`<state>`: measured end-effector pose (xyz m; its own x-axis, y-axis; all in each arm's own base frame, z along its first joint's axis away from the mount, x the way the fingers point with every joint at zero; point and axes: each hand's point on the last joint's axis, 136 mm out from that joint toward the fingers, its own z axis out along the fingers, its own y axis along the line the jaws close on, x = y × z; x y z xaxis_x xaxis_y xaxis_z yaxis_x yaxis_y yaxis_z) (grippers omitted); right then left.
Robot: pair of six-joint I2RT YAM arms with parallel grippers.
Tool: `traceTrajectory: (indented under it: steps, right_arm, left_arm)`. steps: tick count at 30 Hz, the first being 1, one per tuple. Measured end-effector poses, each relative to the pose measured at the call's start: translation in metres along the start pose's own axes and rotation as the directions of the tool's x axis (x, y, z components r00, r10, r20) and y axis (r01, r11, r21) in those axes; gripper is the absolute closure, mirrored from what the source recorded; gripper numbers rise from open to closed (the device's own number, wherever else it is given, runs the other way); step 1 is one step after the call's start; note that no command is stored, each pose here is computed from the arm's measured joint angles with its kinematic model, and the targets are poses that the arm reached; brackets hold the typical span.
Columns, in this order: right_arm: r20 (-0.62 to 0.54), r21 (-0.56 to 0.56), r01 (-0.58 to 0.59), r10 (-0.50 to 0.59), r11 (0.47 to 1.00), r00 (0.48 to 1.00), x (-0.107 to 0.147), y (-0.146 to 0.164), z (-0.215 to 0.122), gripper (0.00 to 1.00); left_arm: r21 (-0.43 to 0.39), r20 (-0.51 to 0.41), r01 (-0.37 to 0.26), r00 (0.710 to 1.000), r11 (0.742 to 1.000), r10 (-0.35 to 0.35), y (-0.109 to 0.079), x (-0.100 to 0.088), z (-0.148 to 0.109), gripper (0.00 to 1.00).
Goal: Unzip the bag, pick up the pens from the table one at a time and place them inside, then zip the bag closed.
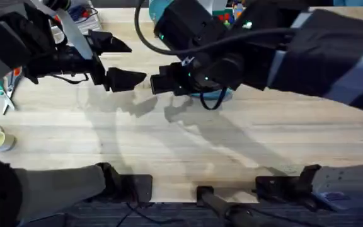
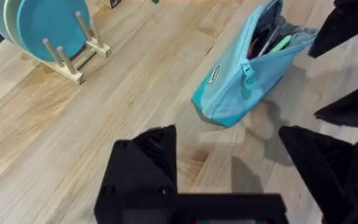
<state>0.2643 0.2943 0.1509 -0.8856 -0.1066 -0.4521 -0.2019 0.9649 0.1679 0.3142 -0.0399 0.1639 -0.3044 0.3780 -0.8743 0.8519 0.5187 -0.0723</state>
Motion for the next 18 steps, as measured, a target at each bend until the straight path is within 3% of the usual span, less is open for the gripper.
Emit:
traceTrajectory:
  steps: [9,18]
  right_arm:
    - [0.003,0.009,0.0,-0.001,1.0,1.0,-0.002,0.004,0.017,0.004]
    - [0.038,0.088,0.005,-0.008,0.996,0.999,-0.007,-0.006,0.031,0.003]
  left_arm:
    - [0.0,0.0,0.0,1.0,1.0,0.0,0.0,0.0,0.0,0.008]
    - [0.0,0.0,0.0,1.0,1.0,0.0,0.0,0.0,0.0,0.007]
